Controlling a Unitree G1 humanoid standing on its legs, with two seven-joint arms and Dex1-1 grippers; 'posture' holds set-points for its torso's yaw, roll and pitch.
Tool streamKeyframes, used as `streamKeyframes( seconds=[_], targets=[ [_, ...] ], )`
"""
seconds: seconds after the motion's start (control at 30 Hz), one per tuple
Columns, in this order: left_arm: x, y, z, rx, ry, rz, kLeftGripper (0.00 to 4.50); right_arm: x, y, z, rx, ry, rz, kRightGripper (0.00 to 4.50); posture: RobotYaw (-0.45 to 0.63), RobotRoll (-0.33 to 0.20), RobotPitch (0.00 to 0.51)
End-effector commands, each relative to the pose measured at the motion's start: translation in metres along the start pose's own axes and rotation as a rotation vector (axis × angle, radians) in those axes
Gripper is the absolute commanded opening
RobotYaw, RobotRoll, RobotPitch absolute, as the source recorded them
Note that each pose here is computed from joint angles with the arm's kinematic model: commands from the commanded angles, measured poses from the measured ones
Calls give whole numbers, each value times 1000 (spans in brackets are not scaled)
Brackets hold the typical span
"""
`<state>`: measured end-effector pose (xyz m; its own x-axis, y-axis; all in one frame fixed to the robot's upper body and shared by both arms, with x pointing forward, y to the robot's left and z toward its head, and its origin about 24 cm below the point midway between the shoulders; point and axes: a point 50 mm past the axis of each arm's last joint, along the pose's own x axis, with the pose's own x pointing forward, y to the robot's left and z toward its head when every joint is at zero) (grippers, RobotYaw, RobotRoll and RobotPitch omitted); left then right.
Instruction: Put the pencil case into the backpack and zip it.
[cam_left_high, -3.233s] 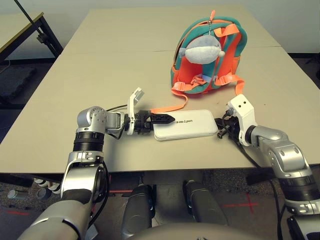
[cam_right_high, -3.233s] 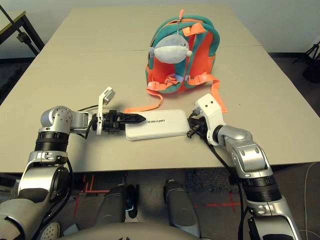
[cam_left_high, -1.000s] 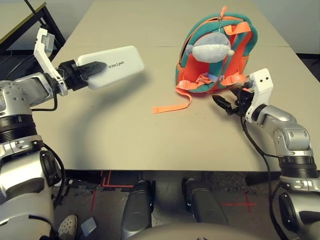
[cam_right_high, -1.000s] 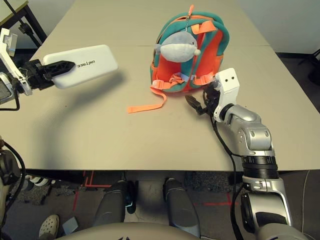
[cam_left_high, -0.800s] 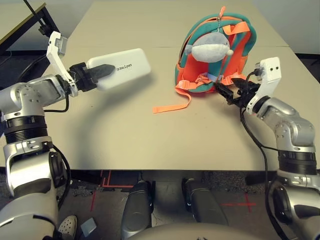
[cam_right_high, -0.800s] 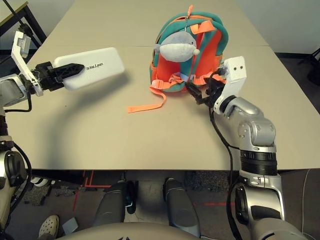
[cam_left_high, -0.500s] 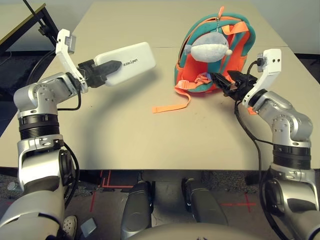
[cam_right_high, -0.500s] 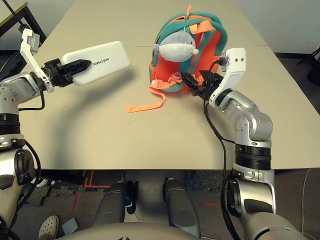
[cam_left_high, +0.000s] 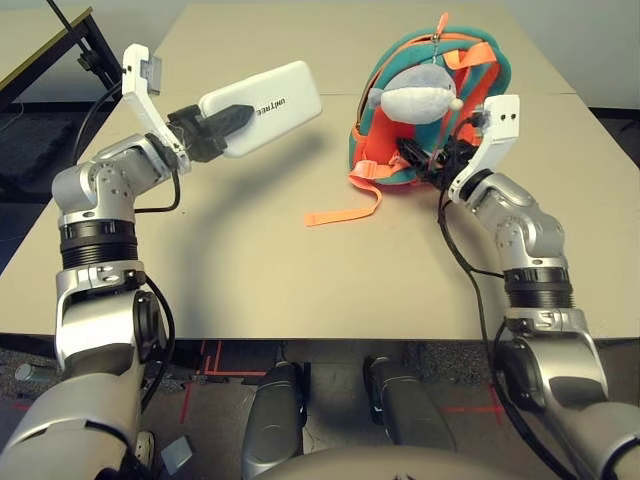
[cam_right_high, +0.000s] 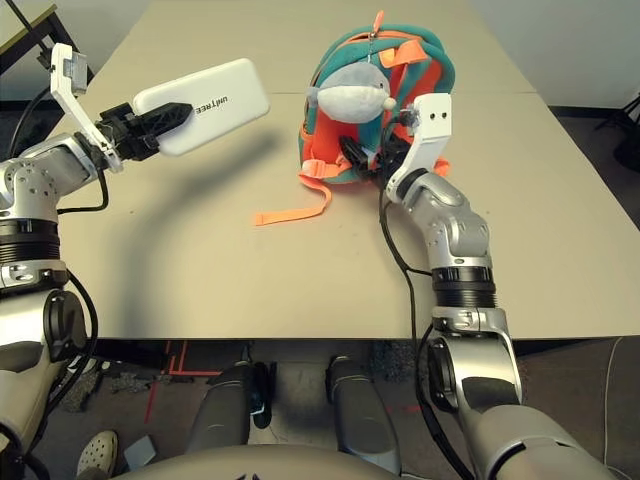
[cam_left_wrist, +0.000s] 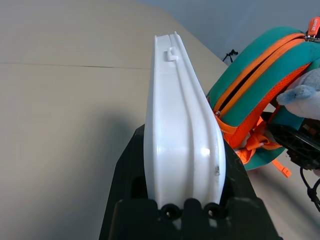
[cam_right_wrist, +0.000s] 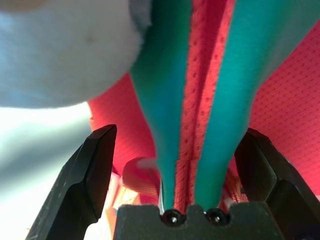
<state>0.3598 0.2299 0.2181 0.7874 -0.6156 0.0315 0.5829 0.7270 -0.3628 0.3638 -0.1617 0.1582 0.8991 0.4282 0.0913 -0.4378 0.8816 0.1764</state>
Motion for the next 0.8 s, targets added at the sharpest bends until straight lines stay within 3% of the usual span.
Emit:
streamKeyframes(
  seconds=[0.03,0.3,0.8],
  targets=[
    [2,-3,7,23,-37,-14,1194,2,2,0,-9,-9,19,3471,-138,0,103],
    [5,-6,5,21,-33,-31,1194,-15,13,10,4,3,102,659,-147,0,108],
    [11,-6,1,17,-18,-49,1194,-58,25,29,-14,51,141,522,-178,0,113]
  ],
)
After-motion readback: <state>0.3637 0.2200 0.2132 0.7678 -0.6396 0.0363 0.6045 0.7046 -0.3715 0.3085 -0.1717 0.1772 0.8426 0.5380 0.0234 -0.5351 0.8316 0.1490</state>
